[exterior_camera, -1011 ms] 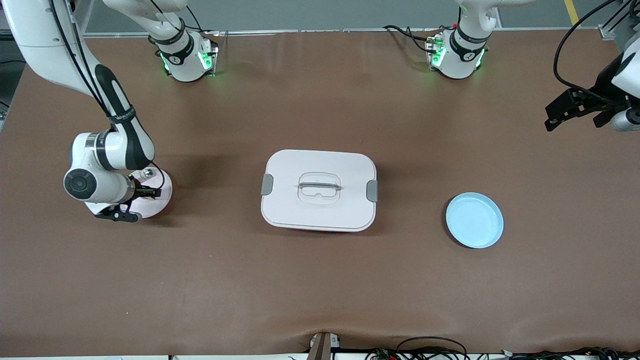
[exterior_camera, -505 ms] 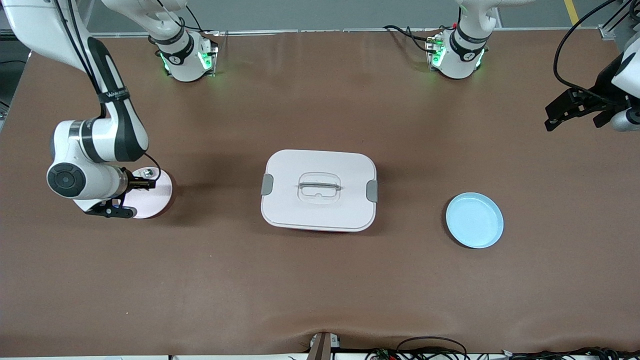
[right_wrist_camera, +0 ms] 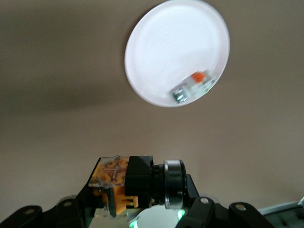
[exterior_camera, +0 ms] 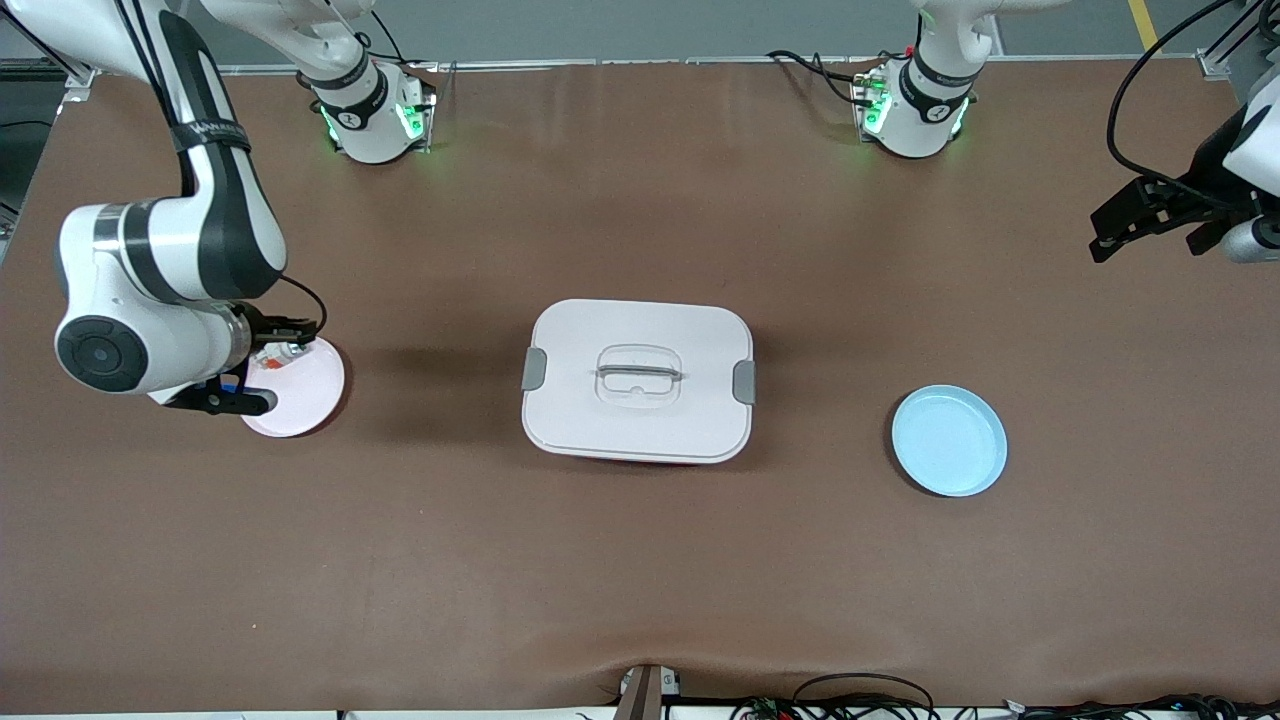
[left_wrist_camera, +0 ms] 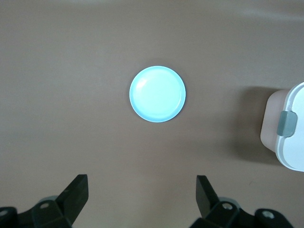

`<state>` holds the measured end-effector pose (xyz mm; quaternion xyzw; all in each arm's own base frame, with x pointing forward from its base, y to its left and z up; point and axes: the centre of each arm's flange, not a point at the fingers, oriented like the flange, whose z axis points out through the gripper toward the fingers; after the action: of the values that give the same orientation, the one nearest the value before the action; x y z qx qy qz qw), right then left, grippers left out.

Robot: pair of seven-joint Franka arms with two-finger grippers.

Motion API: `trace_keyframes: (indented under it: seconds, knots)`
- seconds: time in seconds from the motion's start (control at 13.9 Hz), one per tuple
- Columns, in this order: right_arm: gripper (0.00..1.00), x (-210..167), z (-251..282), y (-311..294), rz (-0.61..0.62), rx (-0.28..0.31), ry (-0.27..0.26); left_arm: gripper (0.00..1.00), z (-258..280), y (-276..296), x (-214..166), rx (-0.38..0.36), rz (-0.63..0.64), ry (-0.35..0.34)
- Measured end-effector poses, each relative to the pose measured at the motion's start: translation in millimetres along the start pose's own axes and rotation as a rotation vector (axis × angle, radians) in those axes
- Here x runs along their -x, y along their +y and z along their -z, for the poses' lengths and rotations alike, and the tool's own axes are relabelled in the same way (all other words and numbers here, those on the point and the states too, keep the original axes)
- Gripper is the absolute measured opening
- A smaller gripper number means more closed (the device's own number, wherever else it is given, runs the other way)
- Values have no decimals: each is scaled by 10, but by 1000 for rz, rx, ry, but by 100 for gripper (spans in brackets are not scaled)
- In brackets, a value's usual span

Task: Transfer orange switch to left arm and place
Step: 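Lift the switch with the right gripper while the left gripper approaches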

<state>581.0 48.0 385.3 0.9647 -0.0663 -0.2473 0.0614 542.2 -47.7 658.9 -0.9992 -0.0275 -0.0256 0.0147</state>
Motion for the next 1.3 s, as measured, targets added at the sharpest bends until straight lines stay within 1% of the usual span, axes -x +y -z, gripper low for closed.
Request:
trace_keyframes:
  seconds: [0.14,0.29,0.43,0.58,0.65,0.79,0.87,1.01,1.08,1.23,1.3]
  knots:
    - [73,88,80,-73,-38,-57,-48,100,0,23,3,20,-1,-3]
    - [73,195,144,-237,-99,-98,-98,100,-1,76,11,69,-2,-11]
    - [73,350,237,-522,-164,-134,-149,100,-17,118,21,104,-4,-23]
    - [73,512,337,-836,-224,-182,-198,100,-39,158,29,118,-8,-32]
    - [73,588,390,-977,-258,-211,-219,100,-45,178,32,120,-11,-34]
    - [73,774,505,-1286,-334,-280,-279,100,-59,220,35,122,-19,-38]
    - [73,880,575,-1451,-370,-303,-303,100,-63,262,40,128,-25,-40]
    - [73,1109,733,-1802,-420,-329,-324,100,-56,422,69,163,-49,-47]
    - [73,1215,809,-1980,-447,-351,-333,100,-43,525,87,194,-62,-48]
    - [73,1367,949,-2287,-508,-427,-361,100,5,799,126,255,-99,-32]
    - [73,1426,1011,-2415,-537,-466,-374,100,30,957,154,268,-124,-19]
